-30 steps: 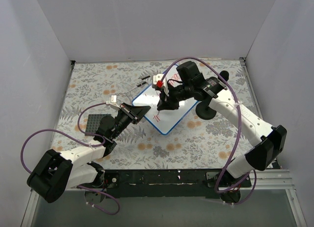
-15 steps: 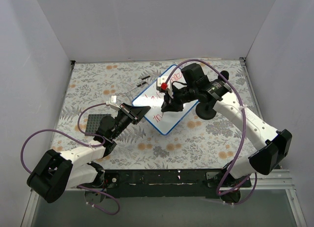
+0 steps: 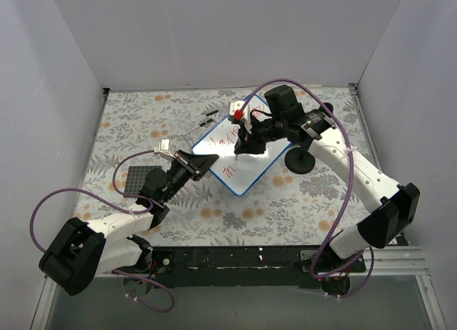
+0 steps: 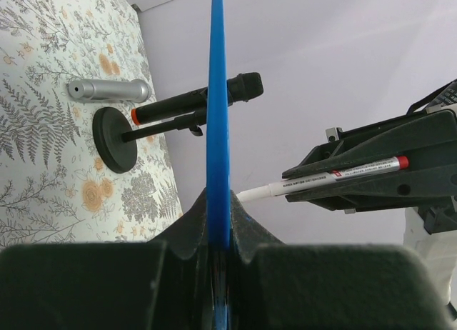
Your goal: Write a sentence on the whiteboard
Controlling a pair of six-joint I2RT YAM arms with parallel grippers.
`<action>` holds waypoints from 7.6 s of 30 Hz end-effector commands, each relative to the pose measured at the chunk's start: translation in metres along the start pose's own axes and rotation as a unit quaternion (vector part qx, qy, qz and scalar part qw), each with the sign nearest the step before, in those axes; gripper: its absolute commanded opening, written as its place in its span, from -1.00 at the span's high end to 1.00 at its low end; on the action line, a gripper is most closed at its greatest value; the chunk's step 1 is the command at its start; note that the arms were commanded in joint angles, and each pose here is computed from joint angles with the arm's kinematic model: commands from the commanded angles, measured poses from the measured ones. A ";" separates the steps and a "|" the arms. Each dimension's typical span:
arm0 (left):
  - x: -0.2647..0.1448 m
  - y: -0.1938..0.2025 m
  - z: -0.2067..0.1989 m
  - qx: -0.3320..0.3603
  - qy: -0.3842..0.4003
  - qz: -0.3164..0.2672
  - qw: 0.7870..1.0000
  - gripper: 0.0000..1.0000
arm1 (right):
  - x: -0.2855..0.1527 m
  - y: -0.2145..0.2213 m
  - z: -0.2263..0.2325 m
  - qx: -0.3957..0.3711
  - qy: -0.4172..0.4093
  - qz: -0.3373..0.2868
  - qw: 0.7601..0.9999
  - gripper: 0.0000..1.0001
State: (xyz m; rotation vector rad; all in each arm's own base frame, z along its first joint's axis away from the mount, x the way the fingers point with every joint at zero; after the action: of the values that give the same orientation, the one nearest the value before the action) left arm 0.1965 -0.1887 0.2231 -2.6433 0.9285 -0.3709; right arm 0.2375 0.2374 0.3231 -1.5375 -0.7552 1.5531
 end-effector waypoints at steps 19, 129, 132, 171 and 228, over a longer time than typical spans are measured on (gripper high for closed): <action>-0.003 -0.015 -0.042 -0.053 0.098 -0.028 0.993 1.00 | -0.007 0.003 0.022 -0.013 -0.050 -0.016 0.999 0.97; -0.013 -0.008 -0.044 -0.004 0.127 0.020 0.992 1.00 | -0.082 -0.008 0.018 -0.046 -0.042 -0.116 0.991 0.97; -0.015 -0.008 -0.045 -0.004 0.131 0.021 0.991 1.00 | -0.082 -0.007 0.023 -0.061 -0.049 -0.115 0.990 0.97; -0.018 -0.008 -0.044 -0.018 0.131 0.014 0.991 1.00 | -0.061 -0.013 0.020 -0.056 0.016 -0.067 0.996 0.97; -0.017 -0.010 -0.047 -0.025 0.137 0.009 0.990 1.00 | -0.033 -0.014 0.008 -0.034 0.041 -0.051 0.997 0.97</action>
State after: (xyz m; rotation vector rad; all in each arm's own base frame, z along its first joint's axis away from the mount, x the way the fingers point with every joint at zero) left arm 0.1792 -0.1852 0.2279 -2.5862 1.0596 -0.4971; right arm 0.2224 0.2117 0.3367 -1.5902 -0.7892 1.4440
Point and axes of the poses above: each gripper's point midway between its finger pads, its own x axis out along the fingers, its own z axis along the line the jaws close on, y = z × x, the point moved 9 cm from there along -x, back along the fingers, and after that the axes turned 8 degrees about x, right-handed, at the moved point
